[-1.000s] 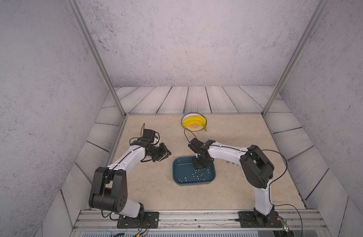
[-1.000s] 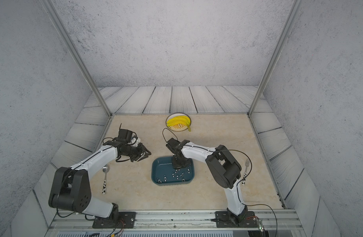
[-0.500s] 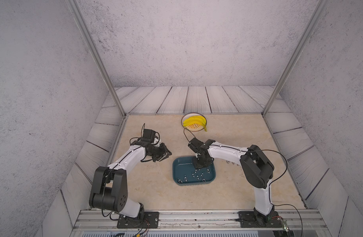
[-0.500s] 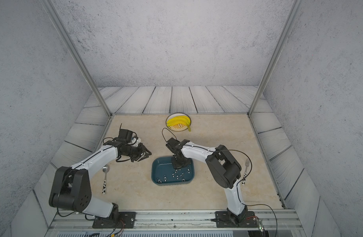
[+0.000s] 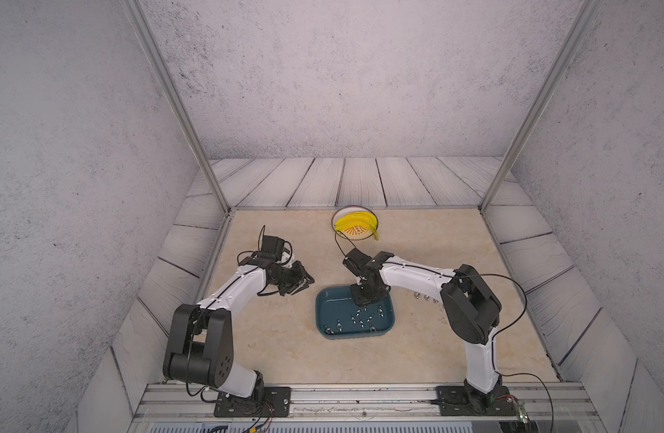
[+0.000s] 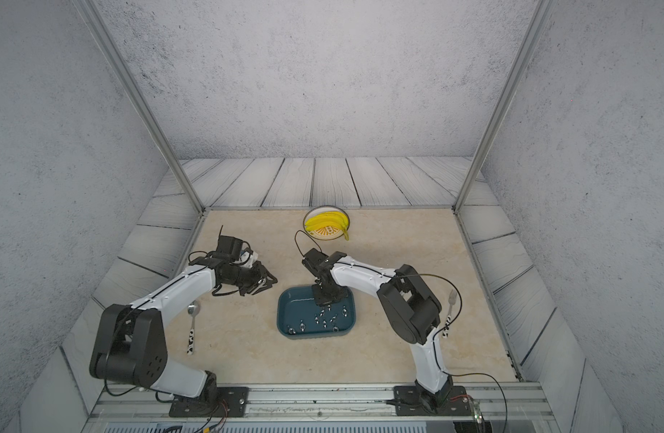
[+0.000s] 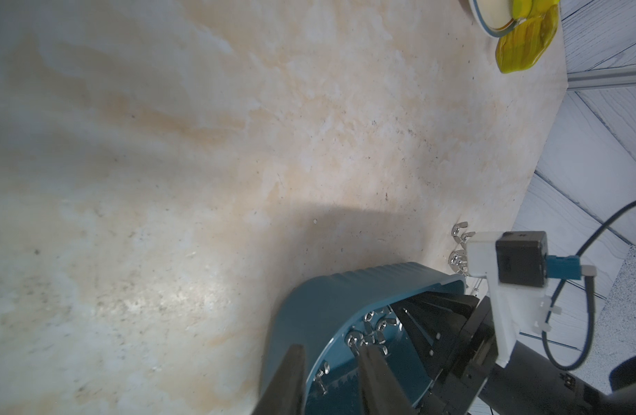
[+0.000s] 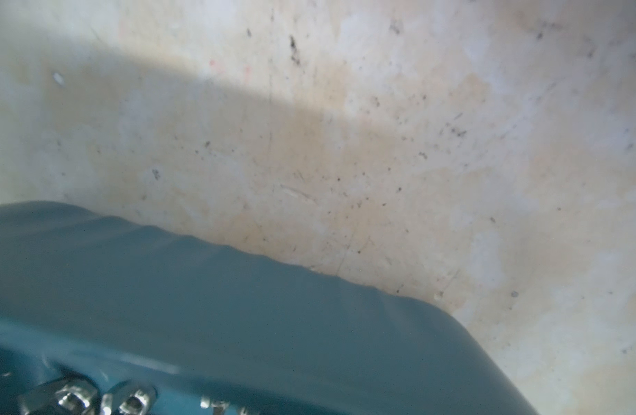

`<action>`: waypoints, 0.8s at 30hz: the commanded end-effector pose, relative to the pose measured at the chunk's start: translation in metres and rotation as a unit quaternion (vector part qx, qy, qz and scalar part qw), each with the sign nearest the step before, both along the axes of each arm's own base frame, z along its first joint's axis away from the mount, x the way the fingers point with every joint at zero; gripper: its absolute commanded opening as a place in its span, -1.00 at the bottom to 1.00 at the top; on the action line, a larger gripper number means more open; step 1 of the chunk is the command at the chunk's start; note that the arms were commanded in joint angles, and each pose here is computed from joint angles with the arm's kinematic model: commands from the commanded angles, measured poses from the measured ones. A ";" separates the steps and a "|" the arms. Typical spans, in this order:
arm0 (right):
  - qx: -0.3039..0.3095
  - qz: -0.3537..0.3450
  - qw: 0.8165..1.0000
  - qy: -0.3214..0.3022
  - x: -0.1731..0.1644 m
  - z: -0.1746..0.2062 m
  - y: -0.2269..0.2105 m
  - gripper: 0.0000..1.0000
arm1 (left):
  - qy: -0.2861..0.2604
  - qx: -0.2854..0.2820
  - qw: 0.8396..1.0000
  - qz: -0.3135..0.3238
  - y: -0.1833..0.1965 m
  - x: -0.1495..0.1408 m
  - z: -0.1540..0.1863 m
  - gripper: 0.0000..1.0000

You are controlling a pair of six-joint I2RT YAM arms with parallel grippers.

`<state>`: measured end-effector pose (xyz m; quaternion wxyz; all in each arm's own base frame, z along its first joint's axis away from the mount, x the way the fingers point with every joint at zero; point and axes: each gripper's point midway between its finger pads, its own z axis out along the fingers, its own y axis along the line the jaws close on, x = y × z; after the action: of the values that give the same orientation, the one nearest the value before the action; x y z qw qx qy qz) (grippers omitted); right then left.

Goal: Take out the wing nut from the storage box
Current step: Pick up the wing nut from the storage box.

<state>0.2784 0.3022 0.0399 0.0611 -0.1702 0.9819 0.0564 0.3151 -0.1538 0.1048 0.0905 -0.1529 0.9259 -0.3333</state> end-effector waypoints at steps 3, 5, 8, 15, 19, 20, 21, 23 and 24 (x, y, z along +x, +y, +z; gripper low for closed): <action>-0.023 -0.002 1.000 0.010 0.001 -0.010 -0.003 -0.58 | 0.000 -0.002 1.000 -0.014 -0.004 -0.002 -0.002 -0.36; -0.025 -0.002 1.000 0.011 0.001 -0.012 -0.003 -0.57 | 0.001 -0.002 1.000 -0.015 -0.004 -0.003 -0.002 -0.36; -0.033 -0.001 0.999 0.014 0.000 -0.017 -0.005 -0.57 | 0.003 -0.003 1.000 -0.017 -0.004 -0.003 -0.004 -0.36; -0.037 0.000 0.999 0.019 0.000 -0.025 -0.005 -0.57 | 0.005 -0.003 1.000 -0.019 -0.005 0.001 -0.005 -0.36; -0.041 0.002 0.999 0.023 0.001 -0.029 -0.004 -0.62 | 0.004 -0.003 1.000 -0.019 -0.006 0.003 -0.005 -0.36; -0.042 0.002 0.999 0.022 0.002 -0.030 -0.004 -0.65 | 0.005 -0.004 1.000 -0.019 -0.006 0.004 -0.005 -0.36; -0.046 0.002 0.999 0.021 0.002 -0.030 -0.005 -0.73 | 0.005 -0.004 1.000 -0.019 -0.007 0.004 -0.005 -0.36; -0.049 0.003 0.999 0.019 0.003 -0.030 -0.006 -0.83 | 0.003 -0.004 1.000 -0.020 -0.006 0.005 -0.004 -0.36; -0.050 0.004 0.999 0.019 0.003 -0.030 -0.006 -0.90 | 0.002 -0.003 1.000 -0.020 -0.006 0.005 -0.004 -0.37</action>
<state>0.2824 0.3024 0.0213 0.0444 -0.1734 0.9833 0.0333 0.3146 -0.1563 0.0938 0.0719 -0.1501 0.9279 -0.3335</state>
